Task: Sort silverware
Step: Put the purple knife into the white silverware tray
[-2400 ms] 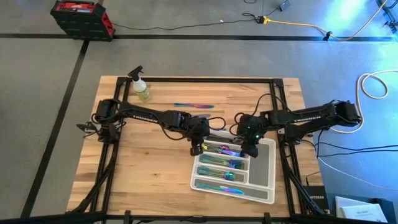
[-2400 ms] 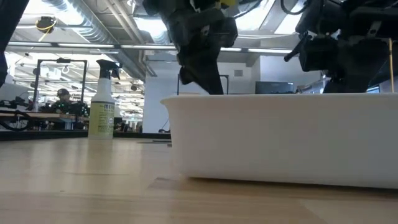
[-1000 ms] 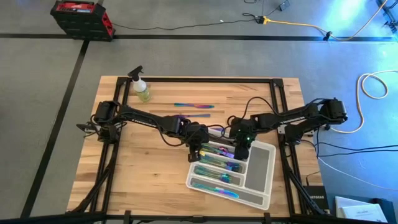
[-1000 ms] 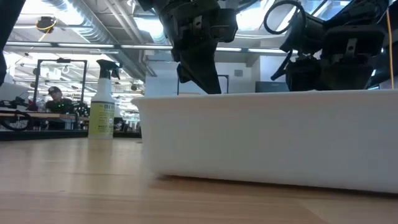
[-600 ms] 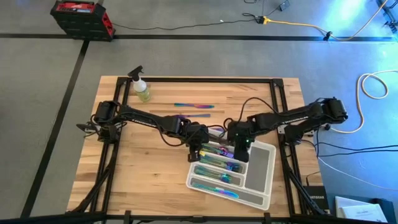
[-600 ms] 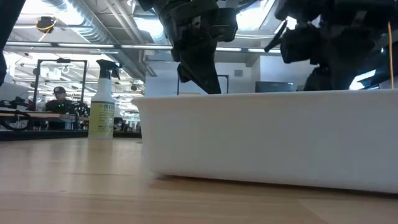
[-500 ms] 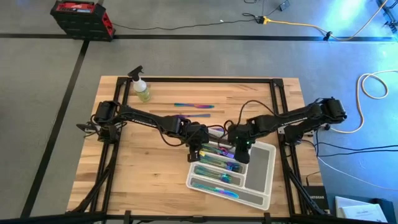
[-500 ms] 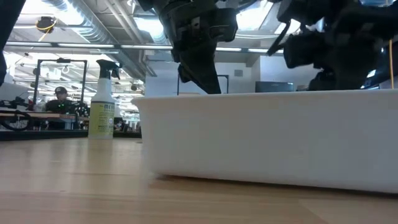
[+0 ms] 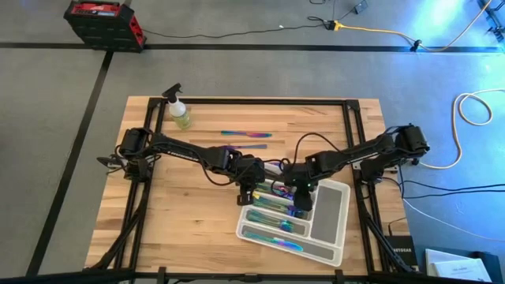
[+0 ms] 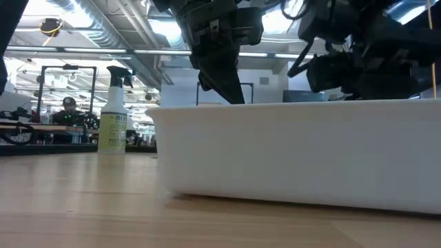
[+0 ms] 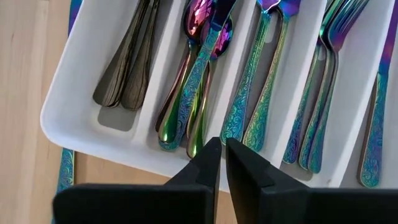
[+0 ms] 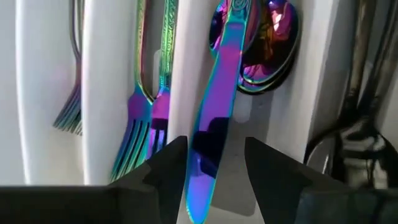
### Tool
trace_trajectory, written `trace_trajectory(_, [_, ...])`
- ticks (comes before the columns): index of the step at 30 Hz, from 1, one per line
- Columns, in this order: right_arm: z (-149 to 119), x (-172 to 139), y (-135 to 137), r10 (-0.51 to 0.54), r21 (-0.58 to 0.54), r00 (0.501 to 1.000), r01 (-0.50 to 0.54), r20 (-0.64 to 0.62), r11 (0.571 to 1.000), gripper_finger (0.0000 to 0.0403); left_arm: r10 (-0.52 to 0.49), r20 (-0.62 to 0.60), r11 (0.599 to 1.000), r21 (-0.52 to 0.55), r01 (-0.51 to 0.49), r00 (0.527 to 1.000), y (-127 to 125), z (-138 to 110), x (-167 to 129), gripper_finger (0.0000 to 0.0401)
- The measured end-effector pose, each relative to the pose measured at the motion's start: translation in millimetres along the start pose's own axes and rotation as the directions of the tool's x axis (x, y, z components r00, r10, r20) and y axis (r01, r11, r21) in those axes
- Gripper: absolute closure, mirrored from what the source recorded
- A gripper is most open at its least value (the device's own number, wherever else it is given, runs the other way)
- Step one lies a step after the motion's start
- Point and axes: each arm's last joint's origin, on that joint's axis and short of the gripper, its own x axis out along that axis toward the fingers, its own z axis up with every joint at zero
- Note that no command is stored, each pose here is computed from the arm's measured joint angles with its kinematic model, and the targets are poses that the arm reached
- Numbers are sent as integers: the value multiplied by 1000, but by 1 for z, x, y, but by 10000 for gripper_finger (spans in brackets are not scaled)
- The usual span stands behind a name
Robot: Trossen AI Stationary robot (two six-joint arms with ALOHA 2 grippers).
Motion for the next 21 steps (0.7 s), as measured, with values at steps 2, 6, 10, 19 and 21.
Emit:
trace_trajectory(2, [1,4,0,45,4,999,-45,-21,999,253,1,-3,1000,-1,-1,1000,0,0,0,392])
trace_trajectory(6, [2,7,2,109,19,993,-109,-48,994,253,1,-4,1000,-1,-1,1000,0,0,0,392])
trace_trajectory(10, [1,6,3,148,27,987,-146,-66,989,253,1,-4,1000,-1,-1,1000,0,0,0,392])
trace_trajectory(19, [-1,5,9,326,65,935,-320,-140,945,253,5,-2,1000,-1,-5,1000,0,0,0,392])
trace_trajectory(21, [-1,5,9,329,63,934,-324,-140,944,253,5,-2,1000,-1,-5,1000,0,0,0,392])
